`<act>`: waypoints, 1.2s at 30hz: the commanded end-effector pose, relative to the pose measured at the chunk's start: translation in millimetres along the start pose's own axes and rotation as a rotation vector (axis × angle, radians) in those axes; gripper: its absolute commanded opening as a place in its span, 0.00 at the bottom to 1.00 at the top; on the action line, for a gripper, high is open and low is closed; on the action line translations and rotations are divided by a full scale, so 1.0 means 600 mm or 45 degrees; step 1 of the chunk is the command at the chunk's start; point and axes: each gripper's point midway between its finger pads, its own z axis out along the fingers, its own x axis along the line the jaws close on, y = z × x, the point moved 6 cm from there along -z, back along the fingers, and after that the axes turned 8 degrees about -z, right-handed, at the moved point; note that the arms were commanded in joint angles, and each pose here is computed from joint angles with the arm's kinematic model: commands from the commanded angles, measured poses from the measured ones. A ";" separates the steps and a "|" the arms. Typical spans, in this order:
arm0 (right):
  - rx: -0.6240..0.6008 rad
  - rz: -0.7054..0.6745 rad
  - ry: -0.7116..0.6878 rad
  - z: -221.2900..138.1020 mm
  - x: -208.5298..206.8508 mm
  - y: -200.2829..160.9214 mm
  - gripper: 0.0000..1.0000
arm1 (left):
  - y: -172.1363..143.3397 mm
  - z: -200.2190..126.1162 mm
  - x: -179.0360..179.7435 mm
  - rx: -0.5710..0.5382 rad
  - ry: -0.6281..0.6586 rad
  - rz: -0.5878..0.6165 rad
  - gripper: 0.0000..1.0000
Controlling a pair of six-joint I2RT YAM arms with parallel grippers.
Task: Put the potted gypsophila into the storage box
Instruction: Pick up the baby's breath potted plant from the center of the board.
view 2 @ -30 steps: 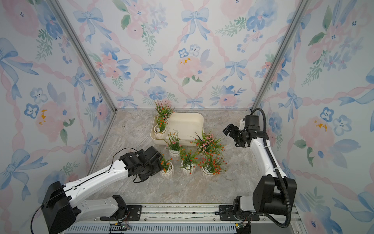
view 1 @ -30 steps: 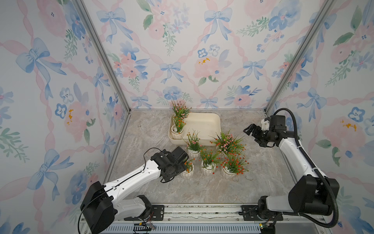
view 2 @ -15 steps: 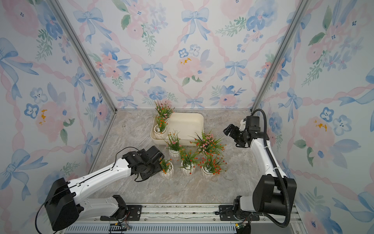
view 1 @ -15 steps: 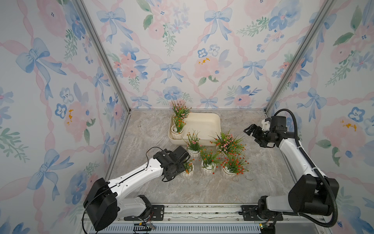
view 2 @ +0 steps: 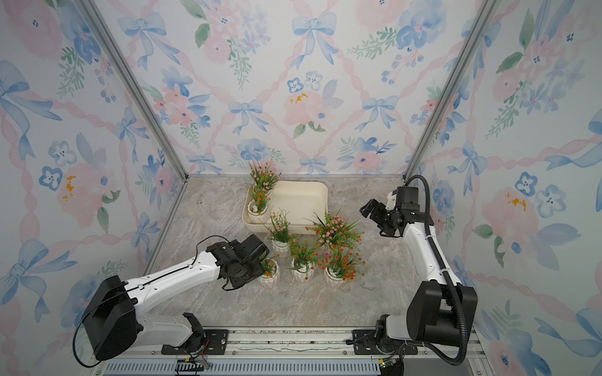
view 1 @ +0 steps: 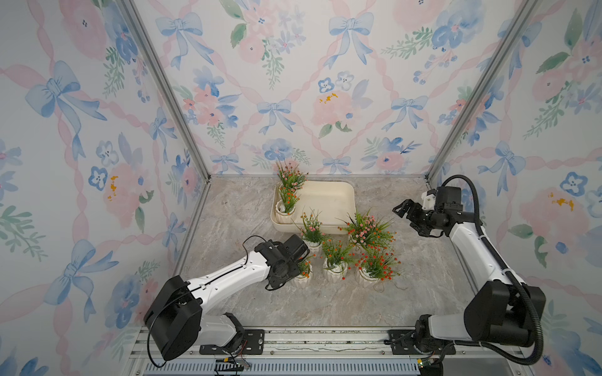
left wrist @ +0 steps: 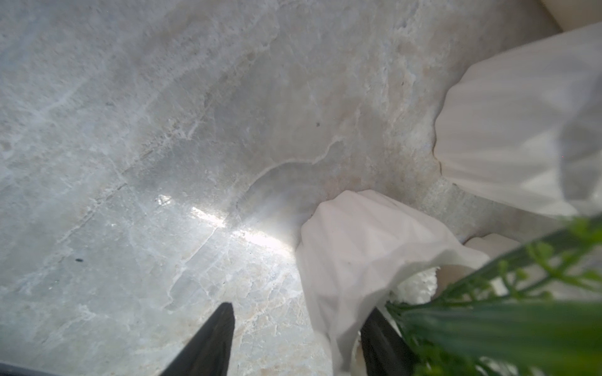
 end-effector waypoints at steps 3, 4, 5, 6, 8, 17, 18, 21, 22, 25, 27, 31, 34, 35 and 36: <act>0.013 0.032 0.008 0.005 -0.009 -0.005 0.97 | 0.000 0.008 0.000 -0.008 0.024 0.027 0.50; 0.012 0.034 0.010 0.005 -0.008 -0.005 0.97 | 0.000 0.009 0.001 -0.009 0.028 0.028 0.48; 0.014 0.033 0.010 0.006 -0.009 -0.006 0.97 | 0.000 0.009 0.001 -0.010 0.027 0.026 0.47; 0.014 0.034 0.011 0.006 -0.009 -0.005 0.97 | 0.001 0.009 0.002 -0.012 0.028 0.027 0.46; 0.014 0.038 0.011 0.007 -0.010 -0.005 0.97 | 0.000 0.009 0.003 -0.010 0.029 0.025 0.46; 0.014 0.044 0.014 0.008 -0.012 -0.006 0.97 | -0.001 0.012 0.010 0.006 0.039 0.042 0.36; 0.012 0.047 0.014 0.008 -0.012 -0.005 0.97 | -0.002 0.013 0.010 0.009 0.042 0.044 0.35; 0.014 0.049 0.017 0.009 -0.012 -0.005 0.97 | -0.002 0.014 0.009 0.012 0.044 0.047 0.31; 0.015 0.049 0.017 0.009 -0.013 -0.005 0.97 | -0.002 0.015 0.009 0.014 0.046 0.047 0.30; 0.015 0.050 0.017 0.009 -0.013 -0.005 0.97 | -0.002 0.014 0.007 0.014 0.045 0.053 0.25; 0.016 0.053 0.019 0.010 -0.013 -0.005 0.97 | -0.002 0.014 0.007 0.014 0.044 0.056 0.19; 0.019 0.053 0.019 0.011 -0.014 -0.006 0.97 | -0.004 0.017 0.011 0.025 0.053 0.053 0.15; 0.020 0.055 0.018 0.012 -0.014 -0.006 0.97 | -0.005 0.017 0.017 0.022 0.056 0.047 0.10; 0.022 0.055 0.017 0.013 -0.015 -0.006 0.97 | -0.004 0.017 0.019 0.017 0.056 0.045 0.10; 0.022 0.060 0.018 0.013 -0.016 -0.006 0.97 | -0.004 0.017 0.019 0.017 0.054 0.045 0.10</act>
